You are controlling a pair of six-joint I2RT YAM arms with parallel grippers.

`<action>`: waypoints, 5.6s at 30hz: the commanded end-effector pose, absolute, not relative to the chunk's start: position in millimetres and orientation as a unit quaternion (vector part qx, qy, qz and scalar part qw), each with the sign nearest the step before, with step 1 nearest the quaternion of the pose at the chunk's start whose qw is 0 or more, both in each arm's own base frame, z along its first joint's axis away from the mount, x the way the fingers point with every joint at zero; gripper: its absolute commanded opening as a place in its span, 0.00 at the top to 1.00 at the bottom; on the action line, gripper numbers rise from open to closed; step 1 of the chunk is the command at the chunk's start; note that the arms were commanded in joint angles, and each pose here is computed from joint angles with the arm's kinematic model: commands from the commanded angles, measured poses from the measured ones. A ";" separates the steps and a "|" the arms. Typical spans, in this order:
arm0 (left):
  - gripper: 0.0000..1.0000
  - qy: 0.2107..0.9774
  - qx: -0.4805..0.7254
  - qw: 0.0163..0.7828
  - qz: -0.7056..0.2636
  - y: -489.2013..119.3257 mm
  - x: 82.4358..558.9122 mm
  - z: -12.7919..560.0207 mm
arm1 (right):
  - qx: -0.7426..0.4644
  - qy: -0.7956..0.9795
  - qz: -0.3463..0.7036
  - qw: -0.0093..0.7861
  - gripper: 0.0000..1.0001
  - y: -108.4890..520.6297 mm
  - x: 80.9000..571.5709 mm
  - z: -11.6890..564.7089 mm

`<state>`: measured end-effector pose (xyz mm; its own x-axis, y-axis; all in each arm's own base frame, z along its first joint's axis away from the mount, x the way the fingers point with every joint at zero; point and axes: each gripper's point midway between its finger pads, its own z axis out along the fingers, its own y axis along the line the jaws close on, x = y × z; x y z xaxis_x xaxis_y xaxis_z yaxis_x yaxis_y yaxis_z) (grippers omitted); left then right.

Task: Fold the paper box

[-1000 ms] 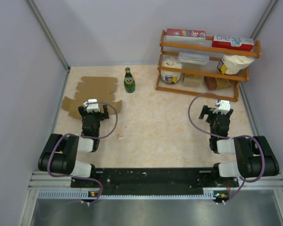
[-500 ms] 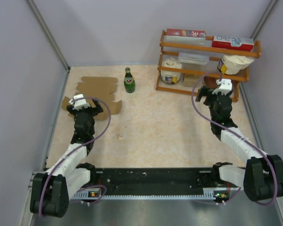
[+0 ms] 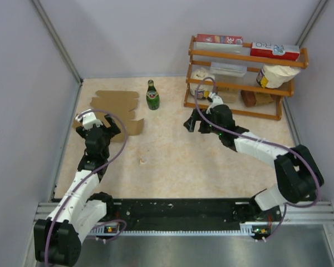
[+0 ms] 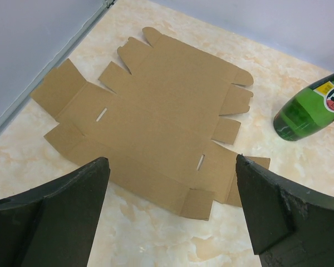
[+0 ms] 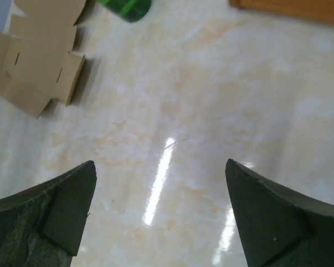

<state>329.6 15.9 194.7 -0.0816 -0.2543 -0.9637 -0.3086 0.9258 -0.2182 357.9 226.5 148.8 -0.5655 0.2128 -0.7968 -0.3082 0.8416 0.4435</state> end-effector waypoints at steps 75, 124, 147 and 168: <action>0.30 0.620 -0.205 0.755 -0.066 14.4 257.0 381.2 | -0.394 0.668 0.462 0.431 1.00 457.4 262.2 346.3; 0.08 0.458 0.479 0.503 -0.555 -231.1 117.7 415.9 | -0.396 0.799 0.414 0.186 1.00 236.9 81.2 326.3; 0.25 0.521 0.503 0.413 -0.552 -326.3 126.0 348.1 | -0.402 0.789 0.420 0.198 1.00 241.7 84.2 331.5; 0.83 0.513 0.522 0.346 -0.587 -348.5 107.2 329.8 | -0.401 0.792 0.398 0.232 0.92 235.2 92.3 331.1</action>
